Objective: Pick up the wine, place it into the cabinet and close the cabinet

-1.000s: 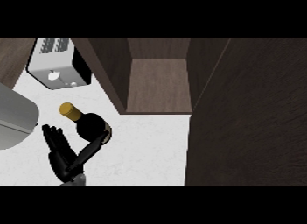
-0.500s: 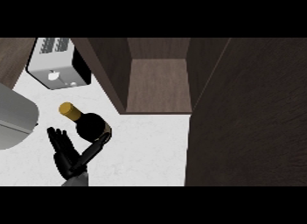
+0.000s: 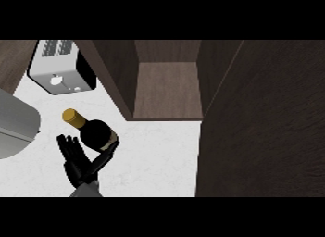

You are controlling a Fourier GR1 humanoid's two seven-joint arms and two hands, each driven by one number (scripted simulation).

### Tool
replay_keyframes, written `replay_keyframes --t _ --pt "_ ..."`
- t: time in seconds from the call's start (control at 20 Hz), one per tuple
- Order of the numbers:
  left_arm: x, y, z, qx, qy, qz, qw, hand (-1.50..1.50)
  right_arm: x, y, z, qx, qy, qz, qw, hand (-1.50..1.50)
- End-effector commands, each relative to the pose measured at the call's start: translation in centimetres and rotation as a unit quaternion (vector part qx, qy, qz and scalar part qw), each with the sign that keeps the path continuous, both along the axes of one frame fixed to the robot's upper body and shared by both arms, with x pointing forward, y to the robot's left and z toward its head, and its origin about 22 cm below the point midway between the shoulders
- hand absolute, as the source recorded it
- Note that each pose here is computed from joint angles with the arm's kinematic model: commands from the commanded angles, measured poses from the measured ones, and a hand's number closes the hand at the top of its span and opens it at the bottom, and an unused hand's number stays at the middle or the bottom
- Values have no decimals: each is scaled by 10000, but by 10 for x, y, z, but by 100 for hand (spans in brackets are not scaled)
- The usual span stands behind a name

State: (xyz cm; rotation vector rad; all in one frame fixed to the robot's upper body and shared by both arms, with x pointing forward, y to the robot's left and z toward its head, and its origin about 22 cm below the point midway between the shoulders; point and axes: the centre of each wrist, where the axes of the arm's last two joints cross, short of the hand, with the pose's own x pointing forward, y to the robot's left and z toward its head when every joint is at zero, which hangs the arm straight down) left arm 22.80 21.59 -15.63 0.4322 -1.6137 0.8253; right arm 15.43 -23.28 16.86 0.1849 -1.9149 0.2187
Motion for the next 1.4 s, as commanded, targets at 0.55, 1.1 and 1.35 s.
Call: replay_keyframes --t 0.55,1.1,1.35 --pt "6 -3 -16 -96 -227 -275 9993 150 3 10 1 -32 15 -21 10000 -150" --pt "-63 36 -36 -146 240 -3699 9287 150 7 -2 -6 -84 37 -158 9998 -150" --pt "-78 81 -23 -120 -250 -3770 9258 150 9 -6 -10 -99 143 -71 9998 -150"
